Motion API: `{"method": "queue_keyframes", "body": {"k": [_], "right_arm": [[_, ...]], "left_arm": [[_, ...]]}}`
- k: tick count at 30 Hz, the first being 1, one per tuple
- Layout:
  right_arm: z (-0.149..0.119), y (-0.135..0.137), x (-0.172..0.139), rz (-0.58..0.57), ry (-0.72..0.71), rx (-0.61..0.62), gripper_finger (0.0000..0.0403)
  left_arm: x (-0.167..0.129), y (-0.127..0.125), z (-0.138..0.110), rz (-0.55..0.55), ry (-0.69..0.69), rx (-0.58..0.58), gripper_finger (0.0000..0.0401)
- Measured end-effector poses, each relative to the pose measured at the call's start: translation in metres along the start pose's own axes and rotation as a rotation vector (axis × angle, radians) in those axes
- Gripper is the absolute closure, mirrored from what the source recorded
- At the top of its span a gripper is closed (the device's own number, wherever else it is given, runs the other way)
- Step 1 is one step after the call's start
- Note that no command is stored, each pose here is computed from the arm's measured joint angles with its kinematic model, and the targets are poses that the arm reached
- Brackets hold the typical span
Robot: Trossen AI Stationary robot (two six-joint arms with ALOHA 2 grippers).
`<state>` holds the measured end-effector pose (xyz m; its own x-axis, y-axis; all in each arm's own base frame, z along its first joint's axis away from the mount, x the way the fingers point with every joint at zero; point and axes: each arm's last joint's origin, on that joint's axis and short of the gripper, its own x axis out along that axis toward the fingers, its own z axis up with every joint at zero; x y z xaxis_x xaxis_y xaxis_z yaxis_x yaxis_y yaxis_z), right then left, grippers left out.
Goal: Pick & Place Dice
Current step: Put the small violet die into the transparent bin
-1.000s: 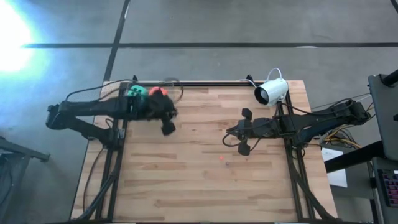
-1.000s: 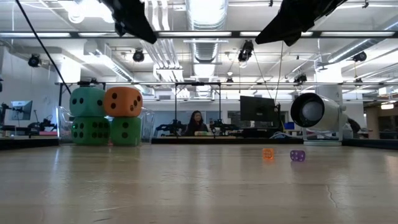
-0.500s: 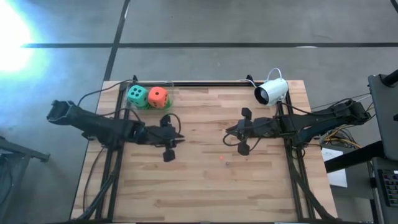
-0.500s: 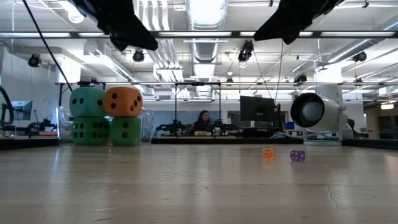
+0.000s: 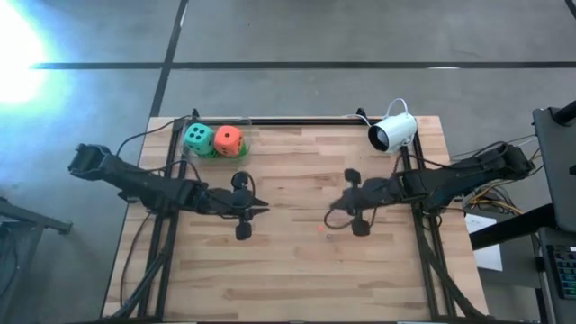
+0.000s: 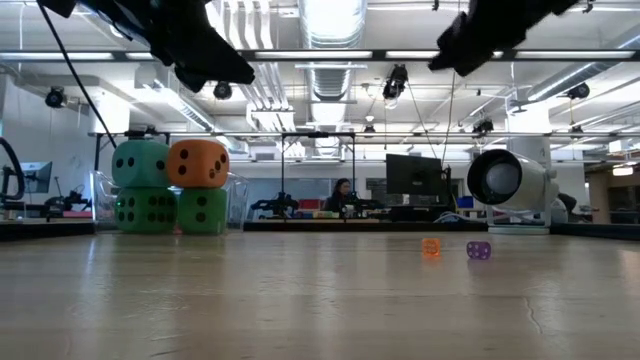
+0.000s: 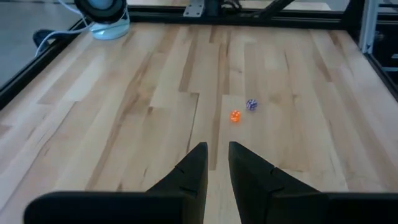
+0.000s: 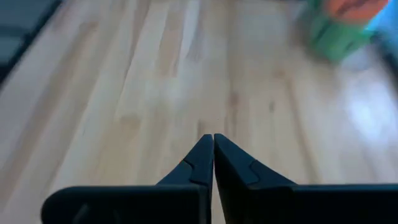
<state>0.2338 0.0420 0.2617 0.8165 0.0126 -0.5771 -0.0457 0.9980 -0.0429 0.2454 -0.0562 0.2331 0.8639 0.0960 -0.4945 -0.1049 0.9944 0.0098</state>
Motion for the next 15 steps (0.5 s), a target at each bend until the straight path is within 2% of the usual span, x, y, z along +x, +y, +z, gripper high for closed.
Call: {"method": "queue_keyframes", "body": {"k": [7,15], "right_arm": [[-0.021,0.017,0.017,0.109,0.216,0.013,0.0394],[-0.051,0.025,0.057,0.151,0.479,0.062,0.0394]], "left_arm": [[-0.001,-0.002,0.0,-0.009,-0.005,0.015,0.0334],[-0.001,-0.002,0.002,-0.011,-0.017,0.011,0.0334]]}}
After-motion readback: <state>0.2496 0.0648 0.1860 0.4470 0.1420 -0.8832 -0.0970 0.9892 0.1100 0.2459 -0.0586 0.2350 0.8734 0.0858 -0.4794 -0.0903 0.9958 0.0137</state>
